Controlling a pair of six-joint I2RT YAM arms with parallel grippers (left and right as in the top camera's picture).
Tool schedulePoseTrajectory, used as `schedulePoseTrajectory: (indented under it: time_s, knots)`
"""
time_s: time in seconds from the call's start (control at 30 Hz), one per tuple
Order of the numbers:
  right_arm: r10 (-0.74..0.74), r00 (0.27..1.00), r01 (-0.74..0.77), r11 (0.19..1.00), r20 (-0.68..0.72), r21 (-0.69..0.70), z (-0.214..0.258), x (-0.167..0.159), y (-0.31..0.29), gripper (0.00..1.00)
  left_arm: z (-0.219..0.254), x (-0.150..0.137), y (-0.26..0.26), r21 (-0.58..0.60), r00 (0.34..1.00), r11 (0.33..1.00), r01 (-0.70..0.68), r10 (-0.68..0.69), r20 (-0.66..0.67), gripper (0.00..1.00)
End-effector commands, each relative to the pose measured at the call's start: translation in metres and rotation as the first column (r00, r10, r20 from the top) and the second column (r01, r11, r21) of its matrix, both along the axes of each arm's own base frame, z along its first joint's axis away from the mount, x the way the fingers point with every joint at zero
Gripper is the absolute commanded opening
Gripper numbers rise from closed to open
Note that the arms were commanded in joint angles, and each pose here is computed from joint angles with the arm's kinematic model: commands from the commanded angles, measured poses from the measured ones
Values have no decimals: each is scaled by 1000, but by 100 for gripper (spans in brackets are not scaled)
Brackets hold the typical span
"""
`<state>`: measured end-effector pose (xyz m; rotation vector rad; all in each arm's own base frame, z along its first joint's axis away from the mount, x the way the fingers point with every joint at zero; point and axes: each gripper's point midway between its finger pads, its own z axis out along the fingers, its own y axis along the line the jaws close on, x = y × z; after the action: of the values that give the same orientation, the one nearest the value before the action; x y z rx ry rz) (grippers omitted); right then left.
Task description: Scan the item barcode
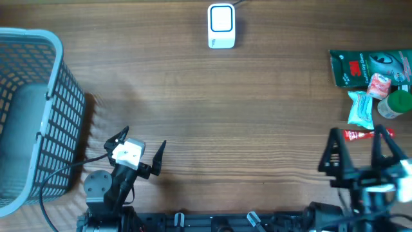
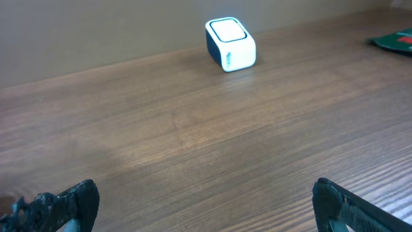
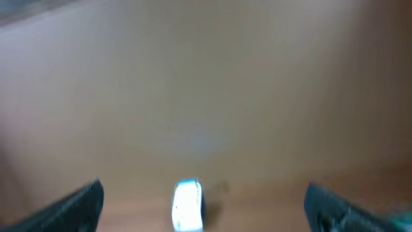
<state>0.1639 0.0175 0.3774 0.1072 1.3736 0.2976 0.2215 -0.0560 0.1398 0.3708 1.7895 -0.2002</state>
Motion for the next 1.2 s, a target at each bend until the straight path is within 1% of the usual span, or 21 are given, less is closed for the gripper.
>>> schedulePoseTrajectory:
  time_s: [0.0, 0.03, 0.1, 0.17, 0.23, 0.33, 0.37, 0.43, 1.0, 1.03, 1.07, 1.1, 1.13, 1.17]
  knots:
    - [71, 997, -71, 997, 13, -32, -55, 28, 9, 100, -1, 0, 0, -11, 1000, 1000, 0, 0, 0, 100]
    - [66, 998, -65, 998, 11, -27, -72, 40, 7, 100, -1, 0, 0, -11, 1000, 1000, 0, 0, 0, 100]
    - [52, 999, -51, 995, 14, -89, -94, 53, 6, 100, -1, 0, 0, -11, 1000, 1000, 0, 0, 0, 100]
    - [46, 999, -44, 992, 11, -121, -121, 65, 5, 100, -1, 0, 0, -11, 1000, 1000, 0, 0, 0, 100]
    - [46, 998, -50, 992, -37, -114, -153, 74, 4, 100, -1, 0, 0, -11, 1000, 1000, 0, 0, 0, 100]
    - [41, 995, -50, 993, -88, -107, -178, 79, 3, 100, -1, 0, 0, -11, 1000, 1000, 0, 0, 0, 100]
    - [12, 991, -25, 995, -132, -99, -189, 81, -2, 100, -1, 0, 0, -11, 1000, 1000, 0, 0, 0, 100]
    - [-14, 985, -3, 996, -175, -93, -199, 82, -7, 100, -1, 0, 0, -11, 1000, 1000, 0, 0, 0, 100]
    - [-3, 984, -13, 996, -176, -92, -199, 82, -3, 100, -1, 0, 0, -11, 1000, 1000, 0, 0, 0, 100]
    - [-3, 984, -13, 996, -176, -92, -199, 82, -3, 100, -1, 0, 0, -6, 1000, 1000, -1, 1, 1, 100]
    - [-3, 984, -13, 996, -176, -92, -199, 82, -3, 99, 0, 2, 6, 38, 999, 999, -26, 25, 19, 100]
    - [-3, 984, -13, 996, -176, -92, -199, 82, -3, 100, 2, 2, 3, 13, 1000, 1000, -13, 13, 22, 100]
    - [-3, 984, -13, 996, -176, -92, -199, 82, -3, 100, 7, 5, 5, -36, 998, 998, -43, 44, 38, 100]
    - [-3, 984, -13, 996, -176, -92, -199, 82, -3, 100, 15, 12, 14, -95, 991, 990, -108, 115, 73, 100]
